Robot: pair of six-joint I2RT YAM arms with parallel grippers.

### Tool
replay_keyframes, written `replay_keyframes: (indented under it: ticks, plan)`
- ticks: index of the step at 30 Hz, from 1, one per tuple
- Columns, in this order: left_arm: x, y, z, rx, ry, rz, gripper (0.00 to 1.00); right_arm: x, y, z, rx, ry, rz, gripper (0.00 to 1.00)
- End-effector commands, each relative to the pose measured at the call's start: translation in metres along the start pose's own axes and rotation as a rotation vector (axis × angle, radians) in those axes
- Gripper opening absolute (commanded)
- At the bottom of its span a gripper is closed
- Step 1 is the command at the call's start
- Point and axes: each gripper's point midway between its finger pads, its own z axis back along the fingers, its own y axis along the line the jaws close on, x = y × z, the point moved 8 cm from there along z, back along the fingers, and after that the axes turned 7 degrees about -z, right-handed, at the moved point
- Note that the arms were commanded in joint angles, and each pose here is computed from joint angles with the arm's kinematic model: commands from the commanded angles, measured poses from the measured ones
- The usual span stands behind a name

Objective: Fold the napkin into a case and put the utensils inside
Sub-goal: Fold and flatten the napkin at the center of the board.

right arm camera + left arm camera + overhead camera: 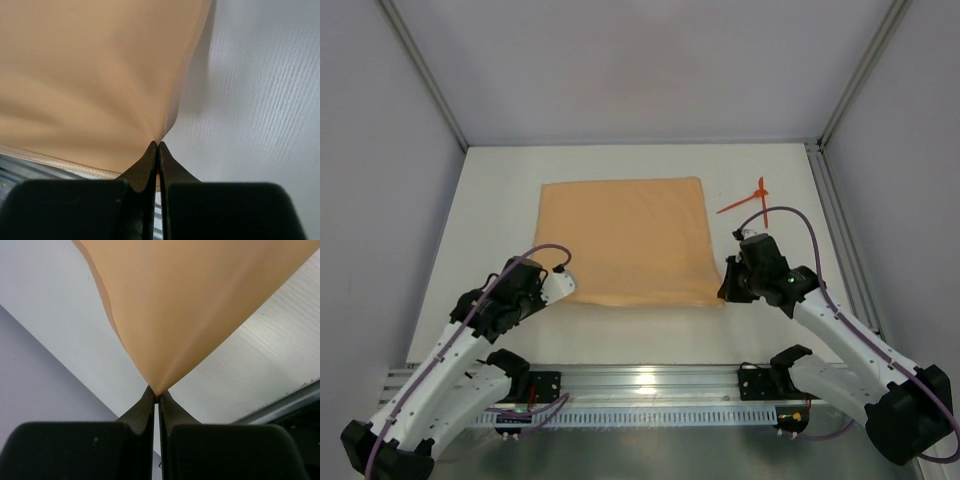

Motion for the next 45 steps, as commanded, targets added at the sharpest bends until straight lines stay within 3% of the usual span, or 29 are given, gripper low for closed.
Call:
replay_keyframes:
  ticks: [1,9,14,19,24,27,29,39,41,43,45]
  plan:
    - [-0.022,-0.011,0.043,-0.085,0.039,0.013,0.00,-0.008,0.008,0.029,0.038,0.042,0.004,0.03]
    - [-0.038,-0.013,0.085,-0.059,0.000,0.055,0.00,-0.035,0.016,0.073,0.056,0.166,0.016,0.03]
    - [-0.024,0.014,0.073,0.089,0.045,0.103,0.00,-0.009,0.030,0.083,0.059,0.081,0.062,0.03]
    - [0.016,0.051,0.041,0.185,0.022,0.137,0.00,0.037,0.044,0.026,0.062,0.140,0.079,0.03]
    - [0.020,0.083,-0.009,0.196,0.103,0.198,0.00,0.102,0.026,-0.012,-0.007,0.042,0.002,0.03]
    - [0.022,0.099,-0.034,0.197,0.114,0.241,0.00,0.125,0.028,-0.039,-0.012,0.065,0.000,0.03]
    - [0.025,0.106,-0.046,0.211,0.104,0.259,0.00,0.127,0.029,-0.066,0.017,0.142,-0.017,0.03]
    - [0.024,0.129,-0.112,0.141,0.162,0.331,0.00,0.169,0.029,-0.128,0.009,0.181,-0.064,0.03]
    - [0.025,0.125,-0.121,0.107,0.161,0.326,0.00,0.176,0.032,-0.138,0.024,0.173,-0.074,0.06]
    - [0.028,0.122,-0.129,0.075,0.149,0.329,0.00,0.178,0.029,-0.149,0.032,0.180,-0.096,0.17]
    - [0.030,0.121,-0.135,0.063,0.135,0.340,0.00,0.186,0.028,-0.155,0.033,0.159,-0.106,0.17]
